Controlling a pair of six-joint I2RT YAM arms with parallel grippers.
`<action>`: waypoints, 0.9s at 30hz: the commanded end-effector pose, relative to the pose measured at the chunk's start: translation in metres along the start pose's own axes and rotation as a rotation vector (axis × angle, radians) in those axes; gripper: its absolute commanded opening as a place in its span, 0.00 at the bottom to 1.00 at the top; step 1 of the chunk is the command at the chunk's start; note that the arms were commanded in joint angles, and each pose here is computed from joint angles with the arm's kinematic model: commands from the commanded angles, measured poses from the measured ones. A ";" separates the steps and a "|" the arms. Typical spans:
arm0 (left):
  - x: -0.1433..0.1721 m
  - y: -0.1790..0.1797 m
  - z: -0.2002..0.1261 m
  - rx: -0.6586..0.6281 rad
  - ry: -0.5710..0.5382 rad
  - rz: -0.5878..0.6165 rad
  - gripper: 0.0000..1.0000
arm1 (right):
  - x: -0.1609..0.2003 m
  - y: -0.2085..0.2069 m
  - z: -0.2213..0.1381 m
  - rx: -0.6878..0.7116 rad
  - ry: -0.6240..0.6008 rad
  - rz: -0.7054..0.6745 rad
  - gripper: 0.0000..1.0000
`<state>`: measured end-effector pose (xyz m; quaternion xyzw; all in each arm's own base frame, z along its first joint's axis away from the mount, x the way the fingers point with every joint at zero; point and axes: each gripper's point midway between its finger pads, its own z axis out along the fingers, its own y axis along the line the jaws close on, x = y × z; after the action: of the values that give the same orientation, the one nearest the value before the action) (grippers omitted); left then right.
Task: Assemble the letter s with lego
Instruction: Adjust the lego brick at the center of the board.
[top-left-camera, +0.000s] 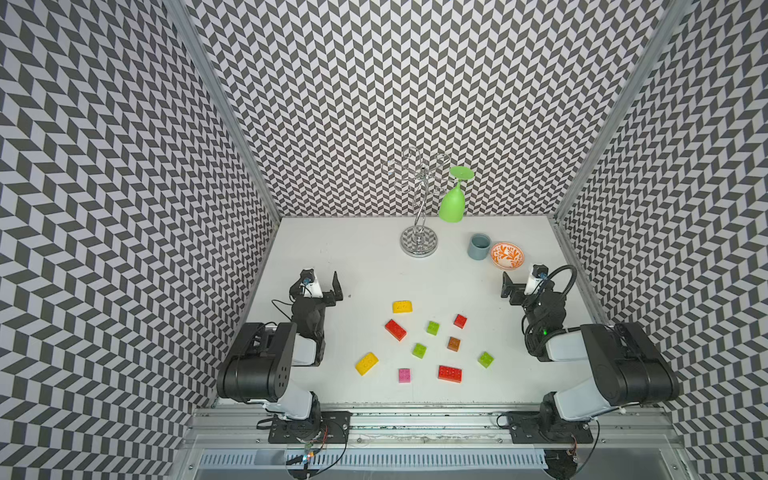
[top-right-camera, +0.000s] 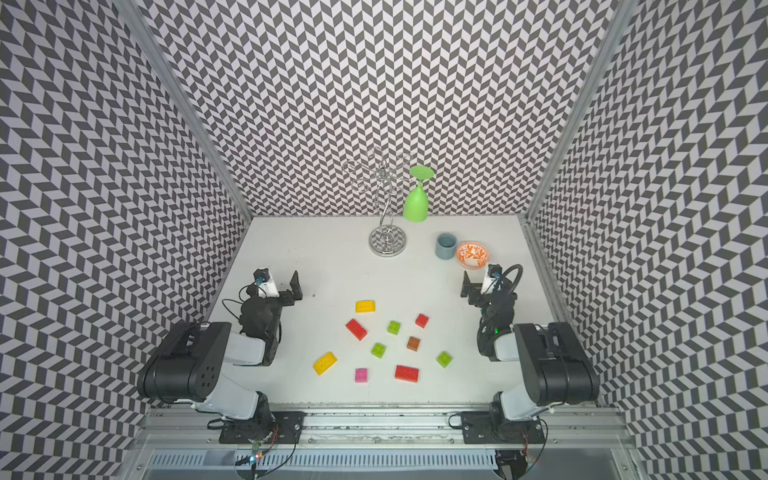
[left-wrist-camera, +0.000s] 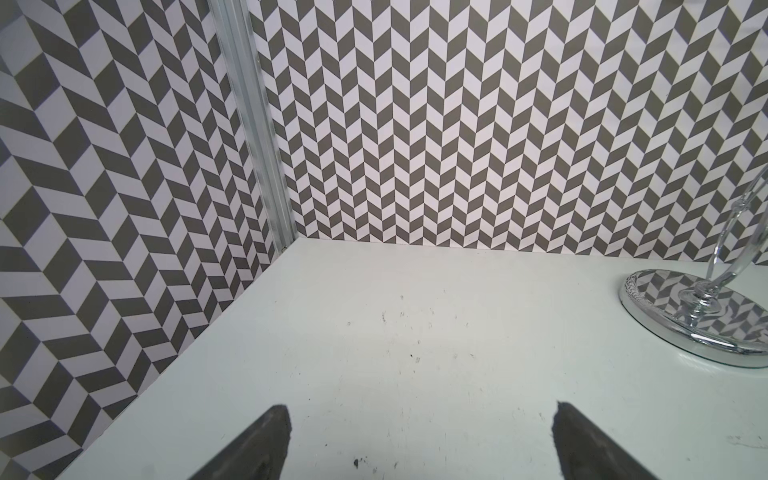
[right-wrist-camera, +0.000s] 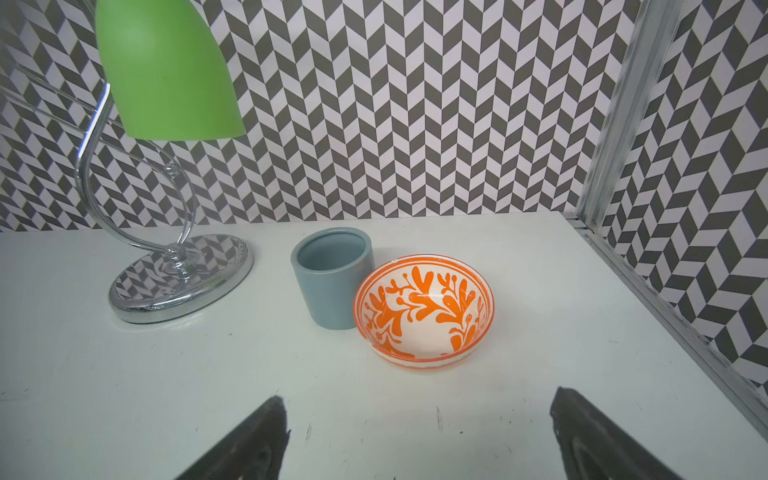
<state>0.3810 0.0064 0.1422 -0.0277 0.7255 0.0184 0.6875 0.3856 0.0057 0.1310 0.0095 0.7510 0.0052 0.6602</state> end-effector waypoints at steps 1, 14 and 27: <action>-0.005 0.000 0.003 0.005 -0.015 0.009 1.00 | -0.018 -0.001 0.001 0.009 -0.069 0.006 0.99; -0.005 0.000 0.003 0.007 -0.014 0.007 1.00 | -0.018 -0.001 0.001 0.009 -0.068 0.006 0.99; -0.005 0.000 0.003 0.008 -0.012 0.007 0.92 | -0.018 -0.001 0.001 0.009 -0.067 0.006 0.99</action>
<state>0.3810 0.0064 0.1414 -0.0272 0.7267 0.0173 0.6862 0.3856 0.0057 0.1310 0.0094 0.7510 0.0050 0.6602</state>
